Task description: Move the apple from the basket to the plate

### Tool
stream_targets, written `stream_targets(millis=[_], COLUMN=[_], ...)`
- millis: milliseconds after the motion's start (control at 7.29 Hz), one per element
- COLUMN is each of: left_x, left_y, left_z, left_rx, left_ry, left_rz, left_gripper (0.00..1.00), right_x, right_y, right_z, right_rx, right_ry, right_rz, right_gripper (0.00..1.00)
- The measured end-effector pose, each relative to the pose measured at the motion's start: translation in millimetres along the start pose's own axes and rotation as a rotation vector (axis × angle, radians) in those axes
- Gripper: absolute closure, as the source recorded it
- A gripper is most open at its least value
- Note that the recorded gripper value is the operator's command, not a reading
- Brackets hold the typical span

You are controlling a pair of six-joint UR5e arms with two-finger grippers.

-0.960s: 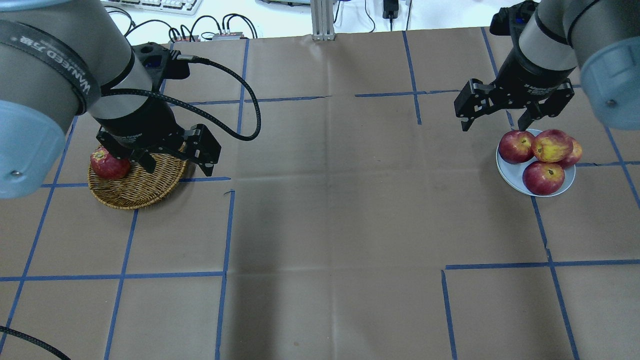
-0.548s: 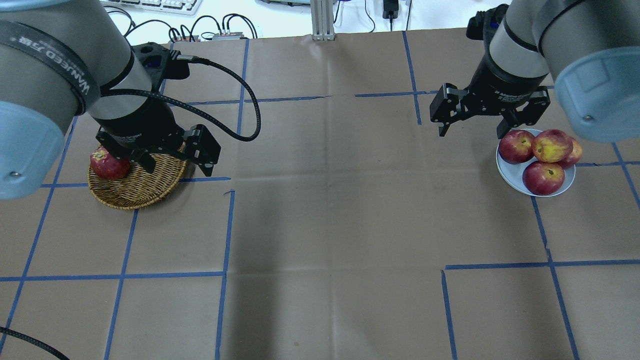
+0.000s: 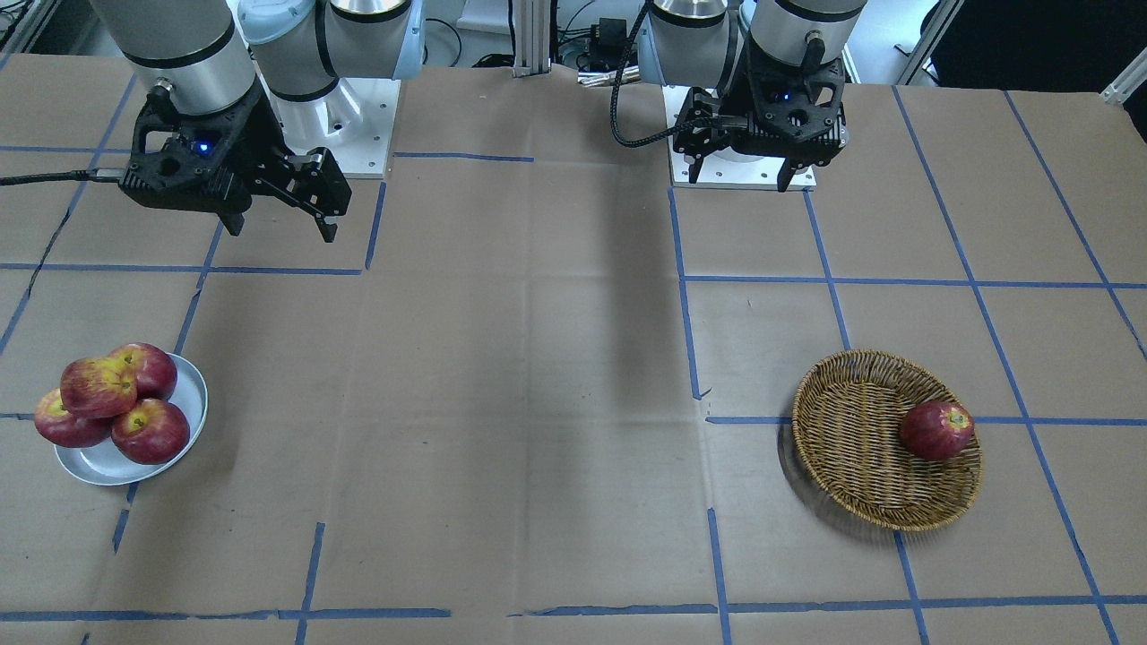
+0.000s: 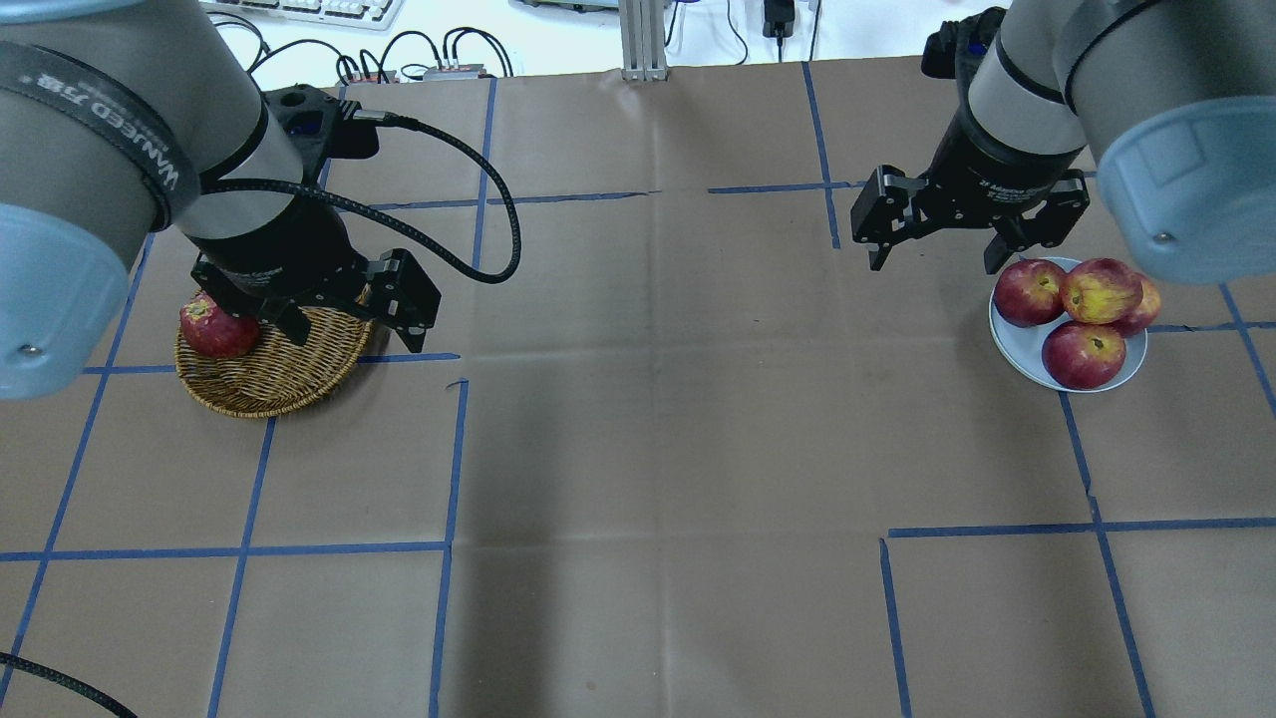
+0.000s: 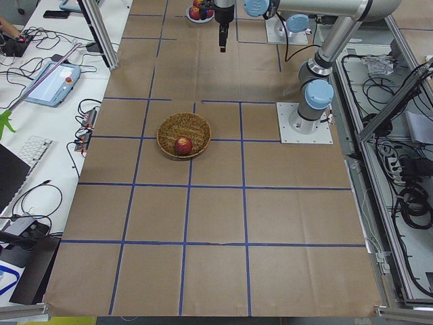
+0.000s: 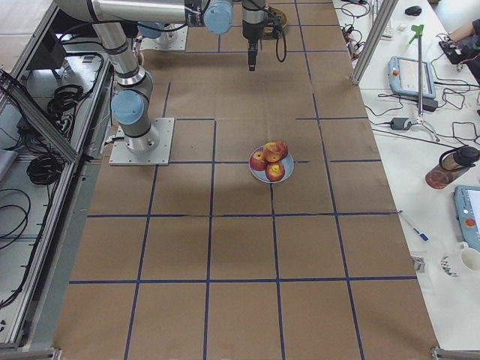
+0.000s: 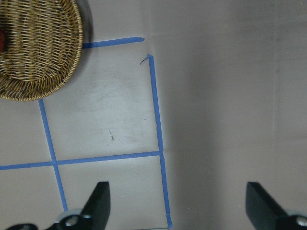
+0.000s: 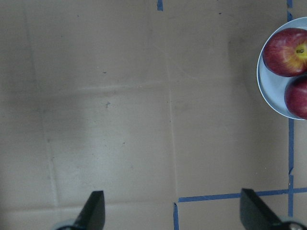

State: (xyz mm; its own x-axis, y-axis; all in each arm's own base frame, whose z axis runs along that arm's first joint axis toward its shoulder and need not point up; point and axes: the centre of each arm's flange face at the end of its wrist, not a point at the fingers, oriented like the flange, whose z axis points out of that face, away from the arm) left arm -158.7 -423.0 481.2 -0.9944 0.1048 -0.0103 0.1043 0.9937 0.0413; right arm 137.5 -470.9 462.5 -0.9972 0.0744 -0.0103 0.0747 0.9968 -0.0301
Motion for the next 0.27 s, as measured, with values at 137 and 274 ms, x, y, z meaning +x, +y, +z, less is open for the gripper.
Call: stream_targets(millis=[137,274], left_x=[0.1,0.1], left_y=[0.1,0.1], left_z=[-0.1,-0.4], left_rx=[0.0,0.001], left_ry=[0.0,0.0], left_rz=[0.0,0.0], left_gripper=[0.01,0.01], right_x=[0.3,0.6], right_y=[0.1,0.4], right_z=[-0.2,-0.2], right_rx=[0.001,0.002], right_ry=[0.001,0.002], right_rz=[-0.003,-0.004], right_gripper=[0.0,0.0])
